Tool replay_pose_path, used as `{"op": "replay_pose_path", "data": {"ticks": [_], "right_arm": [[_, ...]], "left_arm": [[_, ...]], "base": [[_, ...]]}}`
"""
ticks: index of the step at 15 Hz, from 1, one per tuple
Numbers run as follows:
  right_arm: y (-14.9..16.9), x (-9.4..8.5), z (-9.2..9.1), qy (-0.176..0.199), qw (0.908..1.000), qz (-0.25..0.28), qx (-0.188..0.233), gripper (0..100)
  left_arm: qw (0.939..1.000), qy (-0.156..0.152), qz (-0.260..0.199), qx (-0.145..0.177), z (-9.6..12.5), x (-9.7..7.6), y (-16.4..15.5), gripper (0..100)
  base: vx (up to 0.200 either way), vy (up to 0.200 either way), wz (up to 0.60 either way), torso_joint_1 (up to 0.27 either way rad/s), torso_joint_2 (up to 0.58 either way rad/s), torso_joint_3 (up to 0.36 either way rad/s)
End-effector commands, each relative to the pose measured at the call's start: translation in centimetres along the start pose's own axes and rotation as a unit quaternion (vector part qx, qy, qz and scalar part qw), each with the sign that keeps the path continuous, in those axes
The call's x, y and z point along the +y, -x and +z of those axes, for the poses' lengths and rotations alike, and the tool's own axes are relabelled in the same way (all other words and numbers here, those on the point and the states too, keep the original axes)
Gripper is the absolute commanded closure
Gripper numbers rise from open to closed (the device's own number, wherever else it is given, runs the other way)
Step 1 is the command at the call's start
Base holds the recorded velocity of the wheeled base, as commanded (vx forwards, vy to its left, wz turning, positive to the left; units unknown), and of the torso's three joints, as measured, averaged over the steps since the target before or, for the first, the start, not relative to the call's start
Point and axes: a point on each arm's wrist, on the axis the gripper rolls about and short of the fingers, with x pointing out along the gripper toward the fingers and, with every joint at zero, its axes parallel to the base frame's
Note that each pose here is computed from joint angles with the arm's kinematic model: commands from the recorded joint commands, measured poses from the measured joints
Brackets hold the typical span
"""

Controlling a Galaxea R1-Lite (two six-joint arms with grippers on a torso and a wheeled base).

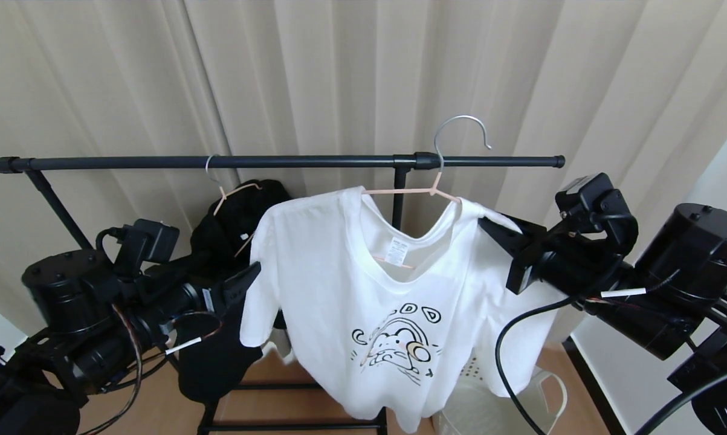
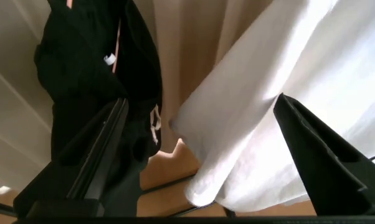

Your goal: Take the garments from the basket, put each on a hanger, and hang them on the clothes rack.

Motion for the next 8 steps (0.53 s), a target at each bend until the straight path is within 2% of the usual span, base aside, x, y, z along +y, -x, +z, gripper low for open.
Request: {"op": "replay_pose_path", "data": {"ticks": [1,5,8], "right_arm": [[0.8,0.4,-1.4,-0.035,0.9989,0.019,0.026,100],[1.0,0.7,-2.3,-0.041,0.9986,0.026,0.021,100],[1.3,0.8,-2.6,-0.041,0.9984,0.028,0.026,100]], "left_arm": [[0.9988,-0.006,-0.034,-0.034,3.0,-1.7,2.5,0],[0.9972,-0.003,-0.067,-0.033,4.9,-3.0,4.7,0],[0.9967,-0.004,-0.078,-0.019,6.4,-3.5,5.1,0]], "base": [[0.0,0.0,0.0,0.0,0.0,0.0],[0.0,0.0,0.0,0.0,0.0,0.0],[0.0,0.0,0.0,0.0,0.0,0.0]]}}
